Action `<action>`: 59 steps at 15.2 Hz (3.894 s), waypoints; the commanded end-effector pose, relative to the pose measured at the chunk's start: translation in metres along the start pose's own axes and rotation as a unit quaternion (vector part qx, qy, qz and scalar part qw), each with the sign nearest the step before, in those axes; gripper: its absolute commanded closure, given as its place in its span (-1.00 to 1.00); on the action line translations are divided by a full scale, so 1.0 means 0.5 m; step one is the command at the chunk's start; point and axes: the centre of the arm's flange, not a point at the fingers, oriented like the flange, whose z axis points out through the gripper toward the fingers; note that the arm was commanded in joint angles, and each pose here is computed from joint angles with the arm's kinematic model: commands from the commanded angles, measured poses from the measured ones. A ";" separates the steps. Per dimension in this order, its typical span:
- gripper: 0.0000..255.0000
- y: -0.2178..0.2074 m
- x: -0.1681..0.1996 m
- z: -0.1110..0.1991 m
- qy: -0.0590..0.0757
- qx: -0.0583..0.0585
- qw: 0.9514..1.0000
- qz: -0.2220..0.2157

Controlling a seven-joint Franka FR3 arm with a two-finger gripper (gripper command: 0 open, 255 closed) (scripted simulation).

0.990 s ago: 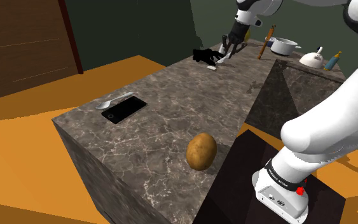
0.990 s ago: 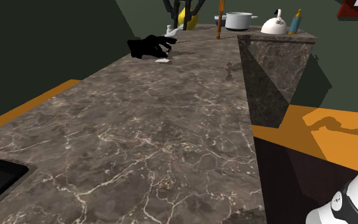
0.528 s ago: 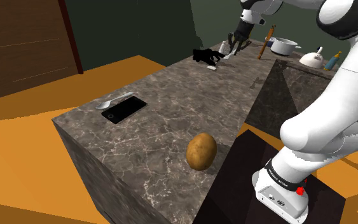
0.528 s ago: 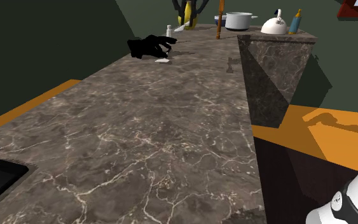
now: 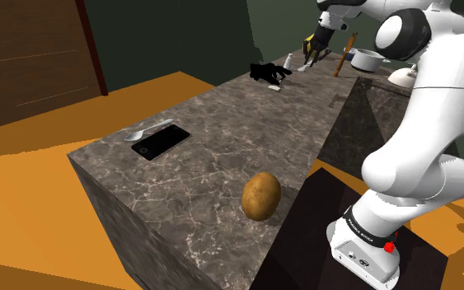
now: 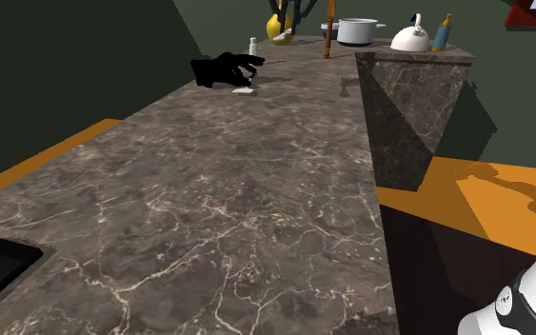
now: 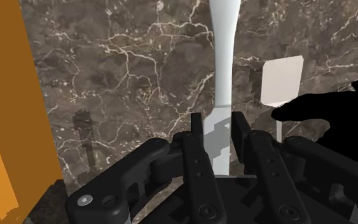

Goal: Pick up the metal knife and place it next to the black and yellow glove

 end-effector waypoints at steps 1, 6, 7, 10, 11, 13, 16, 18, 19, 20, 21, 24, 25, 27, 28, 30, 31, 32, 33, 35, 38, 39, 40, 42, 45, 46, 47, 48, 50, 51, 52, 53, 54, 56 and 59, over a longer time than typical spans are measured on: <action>1.00 0.003 0.053 -0.006 0.000 0.000 1.000 0.000; 1.00 0.008 0.081 0.036 0.000 0.000 1.000 0.000; 1.00 0.010 0.081 0.046 0.000 0.000 1.000 0.000; 1.00 0.013 0.081 0.078 0.000 0.000 1.000 0.000; 1.00 0.014 0.081 0.088 0.000 0.000 1.000 0.000; 1.00 0.016 0.082 0.109 0.000 0.000 1.000 0.000; 1.00 0.020 0.082 0.141 0.000 0.000 1.000 0.000; 1.00 0.022 0.082 0.162 0.000 0.000 1.000 0.000; 1.00 0.023 0.083 0.172 0.000 0.000 1.000 0.000; 1.00 0.024 0.083 0.183 0.000 0.000 1.000 0.000; 1.00 0.026 0.083 0.193 0.000 0.000 1.000 0.000; 1.00 0.029 0.083 0.225 0.000 0.000 1.000 0.000; 1.00 0.030 0.083 0.235 0.000 0.000 1.000 0.000; 1.00 0.032 0.084 0.256 0.000 0.000 1.000 0.000; 1.00 0.034 0.084 0.267 0.000 0.000 1.000 0.000; 1.00 0.036 0.084 0.288 0.000 0.000 1.000 0.000; 1.00 0.037 0.084 0.298 0.000 0.000 1.000 0.000; 1.00 0.038 0.084 0.309 0.000 0.000 1.000 0.000; 1.00 0.039 0.085 0.319 0.000 0.000 1.000 0.000; 1.00 0.040 0.085 0.327 0.000 0.000 1.000 0.000; 1.00 0.040 0.085 0.327 0.000 0.000 1.000 0.000; 1.00 0.040 0.085 0.327 0.000 0.000 1.000 0.000; 1.00 0.040 0.085 0.327 0.000 0.000 1.000 0.000; 1.00 0.040 0.085 0.327 0.000 0.000 1.000 0.000; -1.00 0.040 0.085 0.327 0.000 0.000 1.000 0.000; -1.00 0.040 0.085 0.327 0.000 0.000 1.000 0.000; -1.00 0.040 0.085 0.327 0.000 0.000 1.000 0.000; -1.00 0.040 0.085 0.327 0.000 0.000 1.000 0.000; -1.00 0.040 0.085 0.274 0.000 0.000 1.000 0.000; -1.00 0.040 0.085 0.248 0.000 0.000 1.000 0.000; -1.00 0.040 0.085 0.227 0.000 0.000 1.000 0.000; -1.00 0.040 0.085 0.227 0.000 0.000 1.000 0.000; -1.00 0.040 0.085 0.227 0.000 0.000 1.000 0.000; -1.00 0.040 0.085 0.227 0.000 0.000 1.000 0.000; -1.00 0.040 0.085 0.227 0.000 0.000 1.000 0.000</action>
